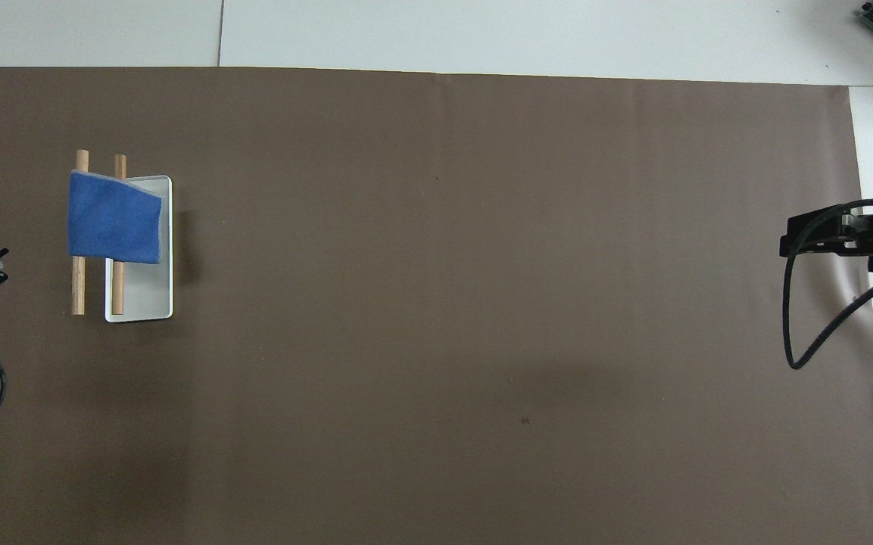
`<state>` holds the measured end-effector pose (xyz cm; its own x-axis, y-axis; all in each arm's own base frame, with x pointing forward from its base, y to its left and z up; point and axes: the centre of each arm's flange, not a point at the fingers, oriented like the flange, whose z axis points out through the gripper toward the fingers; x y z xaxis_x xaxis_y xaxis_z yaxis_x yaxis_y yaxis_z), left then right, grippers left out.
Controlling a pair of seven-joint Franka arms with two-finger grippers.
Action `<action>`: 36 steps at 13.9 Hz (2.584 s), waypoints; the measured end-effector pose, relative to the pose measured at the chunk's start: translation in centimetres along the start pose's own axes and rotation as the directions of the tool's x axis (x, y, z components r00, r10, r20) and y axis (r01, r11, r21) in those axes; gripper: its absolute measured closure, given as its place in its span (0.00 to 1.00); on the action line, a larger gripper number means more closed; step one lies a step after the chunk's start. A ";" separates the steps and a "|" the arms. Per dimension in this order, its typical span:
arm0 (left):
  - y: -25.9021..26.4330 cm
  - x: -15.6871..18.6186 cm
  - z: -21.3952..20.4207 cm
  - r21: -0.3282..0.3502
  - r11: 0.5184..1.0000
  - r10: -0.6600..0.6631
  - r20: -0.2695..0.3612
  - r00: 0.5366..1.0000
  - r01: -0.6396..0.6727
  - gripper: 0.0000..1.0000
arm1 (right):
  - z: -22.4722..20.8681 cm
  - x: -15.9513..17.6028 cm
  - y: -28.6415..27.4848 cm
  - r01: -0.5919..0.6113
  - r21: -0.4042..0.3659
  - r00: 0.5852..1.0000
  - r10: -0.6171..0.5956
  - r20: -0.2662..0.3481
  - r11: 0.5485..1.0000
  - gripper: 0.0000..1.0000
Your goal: Right arm passes towel to left arm to hang
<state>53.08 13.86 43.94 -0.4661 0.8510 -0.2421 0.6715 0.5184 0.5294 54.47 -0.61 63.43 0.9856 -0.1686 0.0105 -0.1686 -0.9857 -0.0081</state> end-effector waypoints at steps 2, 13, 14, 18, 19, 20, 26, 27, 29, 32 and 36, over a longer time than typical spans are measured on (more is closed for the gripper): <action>0.6 -1.8 -1.0 0.033 0.995 0.098 0.018 0.995 -0.098 0.00 | 0.3 0.0 0.2 0.024 -0.001 1.000 -0.024 0.006 1.000 0.00; -6.5 -19.1 -5.5 0.138 0.556 0.755 0.328 0.567 -0.820 0.00 | 0.8 -0.1 0.4 -0.009 -0.003 1.000 0.009 0.018 1.000 0.00; -6.9 -20.0 -6.1 0.123 0.490 0.791 0.353 0.499 -0.863 0.00 | 0.8 -0.1 0.4 -0.008 -0.003 1.000 0.008 0.019 1.000 0.00; -6.1 -22.4 -9.6 0.013 0.169 0.891 0.425 0.159 -0.985 0.00 | 1.3 -0.4 0.5 0.054 -0.003 0.998 -0.054 0.030 0.999 0.00; -5.4 -22.6 -10.4 -0.021 0.083 0.905 0.420 0.066 -0.996 0.00 | 1.2 -0.5 0.5 0.056 -0.002 0.998 -0.056 0.029 0.998 0.00; -4.9 -22.6 -10.9 -0.048 -0.005 0.913 0.408 -0.024 -0.999 0.00 | 1.2 -0.5 0.5 0.056 -0.002 0.998 -0.056 0.029 0.998 0.00; -0.6 -23.1 -15.9 -0.124 -0.450 0.808 0.367 -0.462 -0.885 0.00 | 1.2 -0.5 0.5 0.058 -0.003 0.998 -0.058 0.025 0.998 0.00; 0.2 -23.2 -16.8 -0.124 -0.500 0.783 0.359 -0.509 -0.857 0.00 | 1.2 -0.5 0.5 0.058 -0.003 0.998 -0.058 0.025 0.998 0.00; 1.7 -23.5 -17.9 -0.120 -0.574 0.739 0.352 -0.575 -0.810 0.00 | 1.0 -0.5 0.5 0.056 -0.003 0.998 -0.056 0.021 0.998 0.00; 2.9 -24.4 -18.6 -0.141 -0.626 0.682 0.379 -0.626 -0.767 0.00 | 0.4 -0.4 0.7 0.049 -0.001 0.999 -0.049 0.008 0.999 0.00; 3.2 -24.5 -18.6 -0.186 -0.687 0.588 0.426 -0.687 -0.703 0.00 | 0.5 -0.4 0.7 0.048 -0.002 0.999 -0.048 0.011 0.999 0.00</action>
<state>55.88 -6.89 66.72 0.9608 -0.2442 0.1312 -0.2407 -0.9697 -0.0423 53.92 -1.26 62.96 0.9926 -0.1211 0.0002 -0.1211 -0.9926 -0.0059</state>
